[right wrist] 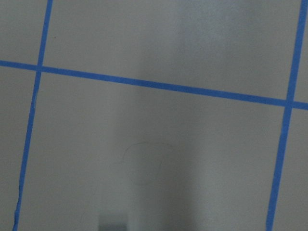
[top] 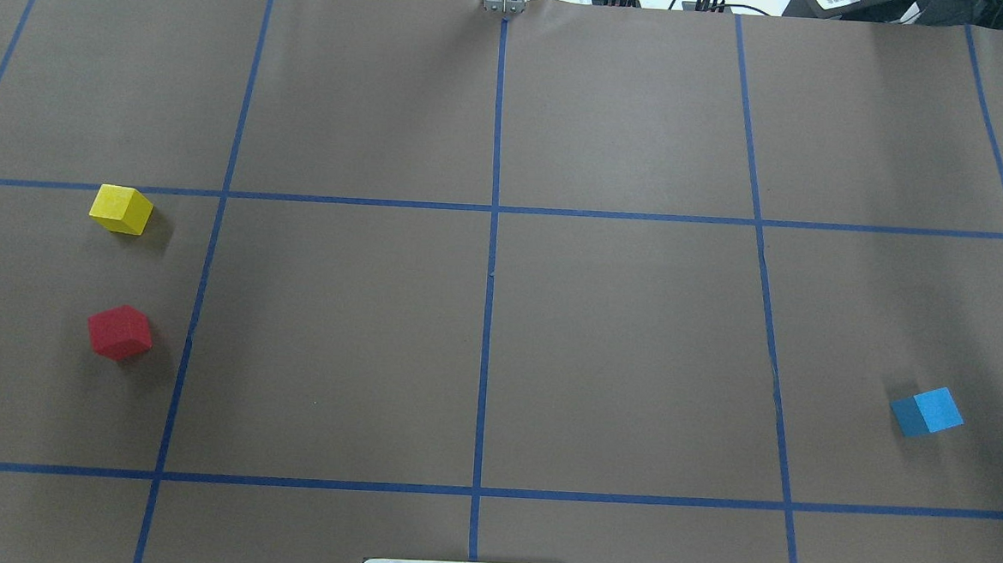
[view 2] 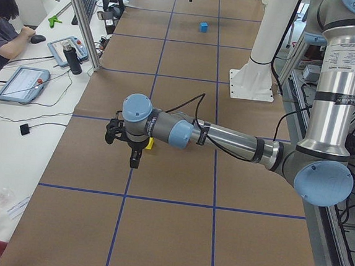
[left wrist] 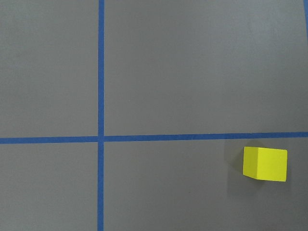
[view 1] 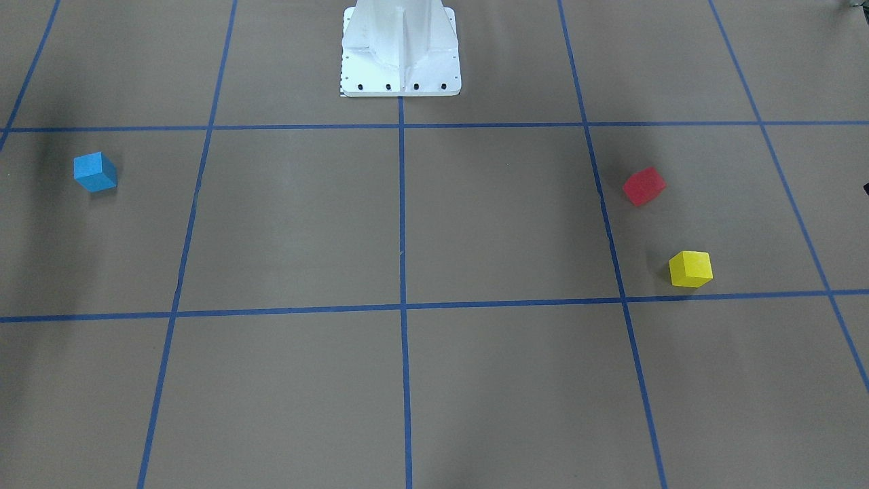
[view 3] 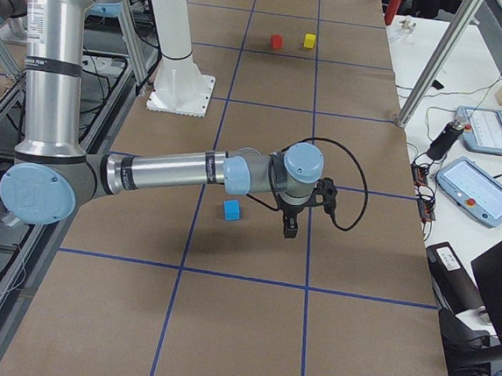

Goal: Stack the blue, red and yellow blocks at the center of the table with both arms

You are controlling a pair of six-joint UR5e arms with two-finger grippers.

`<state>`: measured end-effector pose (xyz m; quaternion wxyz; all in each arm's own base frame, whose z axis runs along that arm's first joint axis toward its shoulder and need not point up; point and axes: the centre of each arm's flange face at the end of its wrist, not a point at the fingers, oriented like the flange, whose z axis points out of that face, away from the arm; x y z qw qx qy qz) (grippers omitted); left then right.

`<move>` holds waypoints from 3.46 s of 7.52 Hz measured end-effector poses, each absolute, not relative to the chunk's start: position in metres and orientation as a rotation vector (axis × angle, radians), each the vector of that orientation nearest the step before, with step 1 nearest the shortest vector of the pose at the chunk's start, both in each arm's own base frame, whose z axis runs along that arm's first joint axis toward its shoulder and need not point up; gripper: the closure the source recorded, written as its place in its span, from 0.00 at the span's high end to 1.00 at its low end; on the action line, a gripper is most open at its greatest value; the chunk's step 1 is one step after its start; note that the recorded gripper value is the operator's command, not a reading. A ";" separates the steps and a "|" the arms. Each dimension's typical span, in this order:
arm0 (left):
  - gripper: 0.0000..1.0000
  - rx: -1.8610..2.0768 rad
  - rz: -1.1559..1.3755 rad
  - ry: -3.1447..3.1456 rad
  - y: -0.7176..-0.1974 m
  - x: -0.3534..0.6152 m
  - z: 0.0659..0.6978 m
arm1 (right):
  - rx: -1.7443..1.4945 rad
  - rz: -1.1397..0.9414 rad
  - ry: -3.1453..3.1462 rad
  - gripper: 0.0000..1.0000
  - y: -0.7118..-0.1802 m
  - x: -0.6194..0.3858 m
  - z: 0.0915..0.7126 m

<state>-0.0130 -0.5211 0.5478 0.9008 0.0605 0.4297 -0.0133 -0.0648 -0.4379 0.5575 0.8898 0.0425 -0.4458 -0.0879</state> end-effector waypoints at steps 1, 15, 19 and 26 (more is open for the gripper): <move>1.00 0.125 -0.026 0.889 -0.521 -0.012 0.547 | 0.092 -0.185 -0.905 0.99 -0.422 -0.084 0.564; 1.00 0.130 -0.013 0.888 -0.524 -0.011 0.547 | -0.093 -0.337 -0.793 0.96 -0.360 -0.221 0.601; 1.00 0.129 -0.013 0.888 -0.524 -0.011 0.548 | -0.097 -0.348 -0.774 0.00 -0.360 -0.229 0.608; 1.00 0.140 -0.004 0.888 -0.525 -0.010 0.550 | -0.099 -0.252 -0.813 0.00 -0.526 -0.280 0.409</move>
